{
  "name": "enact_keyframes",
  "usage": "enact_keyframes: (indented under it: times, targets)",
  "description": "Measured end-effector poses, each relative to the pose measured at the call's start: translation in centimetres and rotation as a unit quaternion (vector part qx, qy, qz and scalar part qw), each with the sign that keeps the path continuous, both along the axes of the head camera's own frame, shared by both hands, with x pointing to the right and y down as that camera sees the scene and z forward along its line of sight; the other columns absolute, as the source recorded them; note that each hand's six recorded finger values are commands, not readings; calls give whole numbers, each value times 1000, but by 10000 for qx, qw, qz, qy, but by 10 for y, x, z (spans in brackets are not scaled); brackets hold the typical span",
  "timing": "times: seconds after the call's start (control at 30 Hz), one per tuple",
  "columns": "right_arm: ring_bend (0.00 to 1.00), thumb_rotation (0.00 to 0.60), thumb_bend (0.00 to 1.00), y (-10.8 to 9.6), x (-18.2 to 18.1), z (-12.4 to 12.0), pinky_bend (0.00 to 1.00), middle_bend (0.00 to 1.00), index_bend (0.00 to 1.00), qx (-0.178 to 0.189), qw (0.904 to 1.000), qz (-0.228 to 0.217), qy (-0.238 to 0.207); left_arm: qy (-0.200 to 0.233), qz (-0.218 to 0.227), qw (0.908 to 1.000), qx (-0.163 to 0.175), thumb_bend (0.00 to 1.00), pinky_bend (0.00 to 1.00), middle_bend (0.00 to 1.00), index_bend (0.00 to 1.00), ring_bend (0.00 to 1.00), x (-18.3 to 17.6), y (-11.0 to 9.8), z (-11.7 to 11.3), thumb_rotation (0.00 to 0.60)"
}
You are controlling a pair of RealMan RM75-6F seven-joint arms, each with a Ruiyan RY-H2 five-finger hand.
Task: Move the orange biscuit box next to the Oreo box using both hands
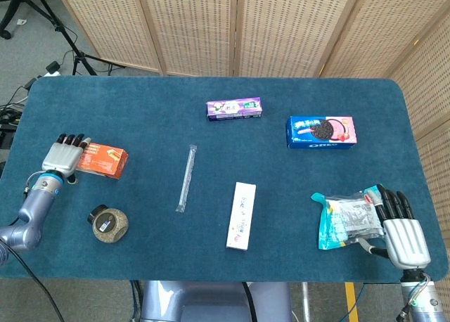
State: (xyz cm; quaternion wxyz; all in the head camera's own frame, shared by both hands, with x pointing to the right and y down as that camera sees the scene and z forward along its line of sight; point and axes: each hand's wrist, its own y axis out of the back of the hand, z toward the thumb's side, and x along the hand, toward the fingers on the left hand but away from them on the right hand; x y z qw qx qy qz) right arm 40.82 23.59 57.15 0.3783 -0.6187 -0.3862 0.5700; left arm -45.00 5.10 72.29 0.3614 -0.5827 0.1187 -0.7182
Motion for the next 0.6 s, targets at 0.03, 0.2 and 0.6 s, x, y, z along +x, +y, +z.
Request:
enact_keyframes:
  times: [0.03, 0.2, 0.6]
  targets:
    - [0, 600, 68, 0, 0, 0, 0, 0, 0, -3, 10000, -5, 2, -9, 8, 10000, 7, 156, 0, 0, 106, 0, 0, 0, 0, 600]
    - [0, 600, 64, 0, 0, -1, 0, 0, 0, 3, 10000, 0, 2, 1, 18, 10000, 56, 233, 19, 0, 150, 0, 3, 2, 4, 600]
    - [0, 600, 64, 0, 0, -1, 0, 0, 0, 7, 10000, 2, -23, 27, 2, 9993, 386, 344, 117, 62, 281, 116, 4, 1, 10, 600]
